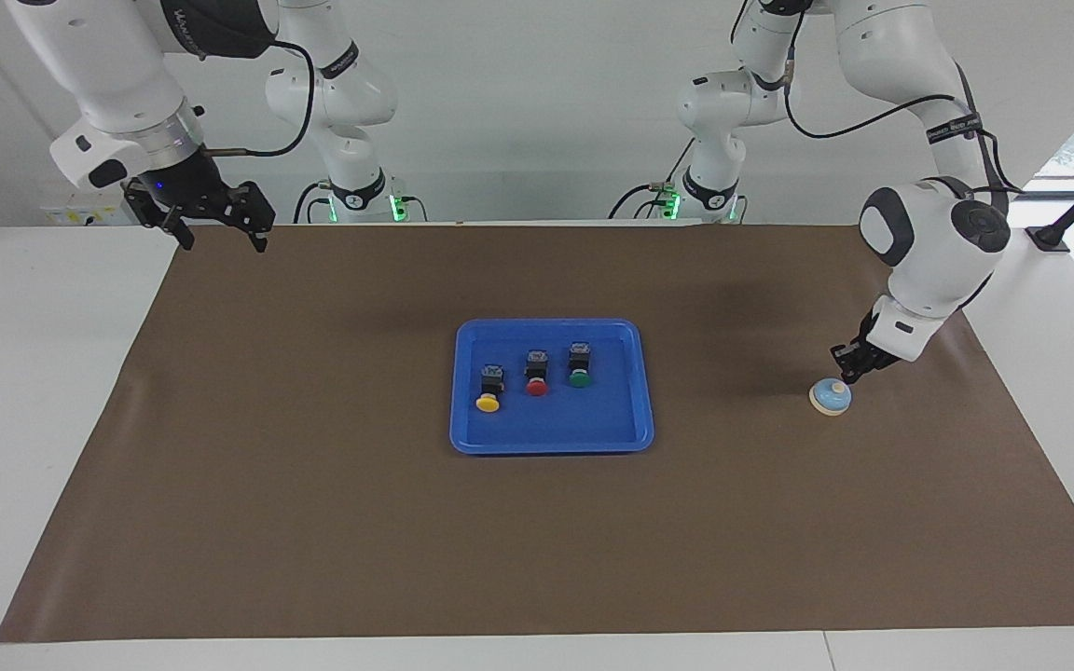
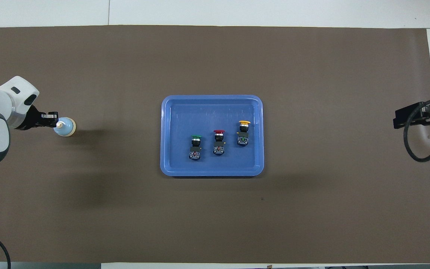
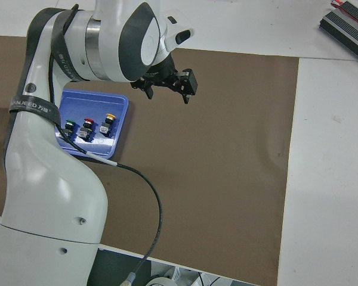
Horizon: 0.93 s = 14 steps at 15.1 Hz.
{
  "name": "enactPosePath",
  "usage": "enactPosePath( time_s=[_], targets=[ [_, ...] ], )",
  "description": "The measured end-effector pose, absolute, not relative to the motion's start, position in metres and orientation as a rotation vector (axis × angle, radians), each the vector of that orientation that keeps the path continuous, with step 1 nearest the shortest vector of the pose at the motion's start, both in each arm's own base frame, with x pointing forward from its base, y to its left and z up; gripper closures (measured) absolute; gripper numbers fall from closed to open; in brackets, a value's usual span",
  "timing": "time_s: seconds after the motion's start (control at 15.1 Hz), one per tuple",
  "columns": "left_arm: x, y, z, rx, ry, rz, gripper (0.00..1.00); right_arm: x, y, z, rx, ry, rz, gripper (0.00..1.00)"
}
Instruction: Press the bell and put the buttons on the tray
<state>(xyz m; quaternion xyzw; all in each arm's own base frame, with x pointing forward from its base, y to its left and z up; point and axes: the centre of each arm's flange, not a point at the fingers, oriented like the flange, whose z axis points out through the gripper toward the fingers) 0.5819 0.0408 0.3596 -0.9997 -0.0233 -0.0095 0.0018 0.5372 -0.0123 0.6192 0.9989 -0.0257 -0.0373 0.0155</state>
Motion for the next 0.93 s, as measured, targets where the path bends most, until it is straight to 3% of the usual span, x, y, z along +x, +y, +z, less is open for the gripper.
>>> enactPosePath(
  time_s=[0.2,0.4,0.6,0.66,0.93],
  targets=[
    [0.580,0.040,0.337,-3.137,-0.072,-0.045,0.99,0.537,-0.012,0.619,3.107,-0.080,-0.116,0.00],
    [0.584,0.040,0.344,-3.137,-0.071,-0.056,0.99,0.537,-0.012,0.619,3.107,-0.080,-0.116,0.00],
    [0.600,0.039,0.403,-3.139,-0.066,0.050,0.94,0.537,-0.012,0.619,3.108,-0.080,-0.116,0.00],
    [0.602,0.037,0.427,-3.140,-0.059,0.087,0.90,0.537,-0.012,0.619,3.107,-0.080,-0.116,0.00],
    [0.576,0.016,0.530,-3.139,-0.009,0.104,0.39,0.537,-0.012,0.619,3.107,-0.080,-0.116,0.00]
  ],
)
